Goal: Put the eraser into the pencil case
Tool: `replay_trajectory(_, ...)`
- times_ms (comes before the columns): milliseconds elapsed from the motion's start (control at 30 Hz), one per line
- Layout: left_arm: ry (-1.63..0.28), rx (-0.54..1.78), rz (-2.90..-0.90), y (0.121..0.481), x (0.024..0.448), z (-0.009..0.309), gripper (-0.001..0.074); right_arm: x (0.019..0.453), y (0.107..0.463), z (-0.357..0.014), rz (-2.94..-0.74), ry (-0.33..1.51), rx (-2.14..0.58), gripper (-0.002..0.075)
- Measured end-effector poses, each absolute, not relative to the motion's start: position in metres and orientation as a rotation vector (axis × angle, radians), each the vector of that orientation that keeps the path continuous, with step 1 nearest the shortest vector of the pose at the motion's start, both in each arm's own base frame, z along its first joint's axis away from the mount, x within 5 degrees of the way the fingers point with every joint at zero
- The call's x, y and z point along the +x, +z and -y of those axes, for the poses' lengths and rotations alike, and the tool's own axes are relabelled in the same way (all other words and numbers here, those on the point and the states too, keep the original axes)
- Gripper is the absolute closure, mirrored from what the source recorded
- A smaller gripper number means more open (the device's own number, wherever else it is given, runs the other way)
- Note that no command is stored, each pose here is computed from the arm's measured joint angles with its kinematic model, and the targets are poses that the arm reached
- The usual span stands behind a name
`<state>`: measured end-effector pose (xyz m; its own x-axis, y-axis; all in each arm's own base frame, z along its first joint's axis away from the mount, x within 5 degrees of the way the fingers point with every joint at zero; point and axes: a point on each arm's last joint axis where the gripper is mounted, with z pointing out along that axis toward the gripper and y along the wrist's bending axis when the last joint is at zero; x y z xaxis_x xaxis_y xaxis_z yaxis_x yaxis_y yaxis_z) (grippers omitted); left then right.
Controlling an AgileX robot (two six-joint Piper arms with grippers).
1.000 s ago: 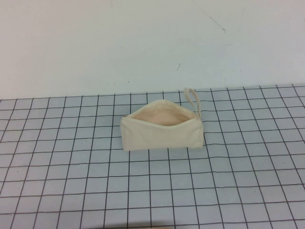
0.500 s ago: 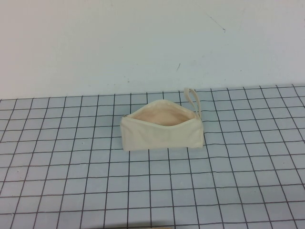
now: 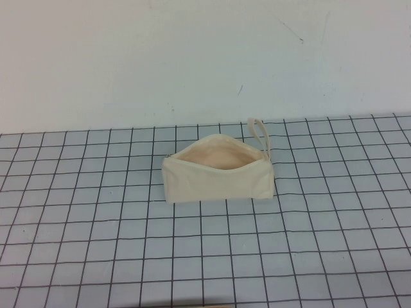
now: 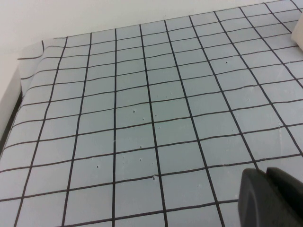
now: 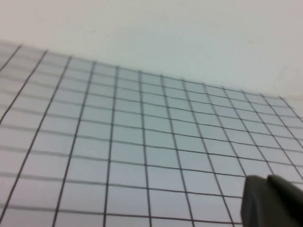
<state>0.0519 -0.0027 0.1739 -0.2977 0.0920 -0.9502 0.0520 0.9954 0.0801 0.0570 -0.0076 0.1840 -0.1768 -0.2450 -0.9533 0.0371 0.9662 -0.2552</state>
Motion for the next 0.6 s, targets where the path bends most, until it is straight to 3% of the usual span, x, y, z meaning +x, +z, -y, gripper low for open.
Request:
replay_trajectory(433,0.039,0.104,-1.874,0.1739,0.0519,0.0027,0.0737,0.0548,0.1837,0.0115,-1.736,-0.227,-0.009,0.0726)
replay_trajectory(600,0.039,0.104,-1.874,0.1739,0.0519,0.0027,0.0736,0.0545,0.1797,0.0085,-1.776,-0.135,0.04,0.0726)
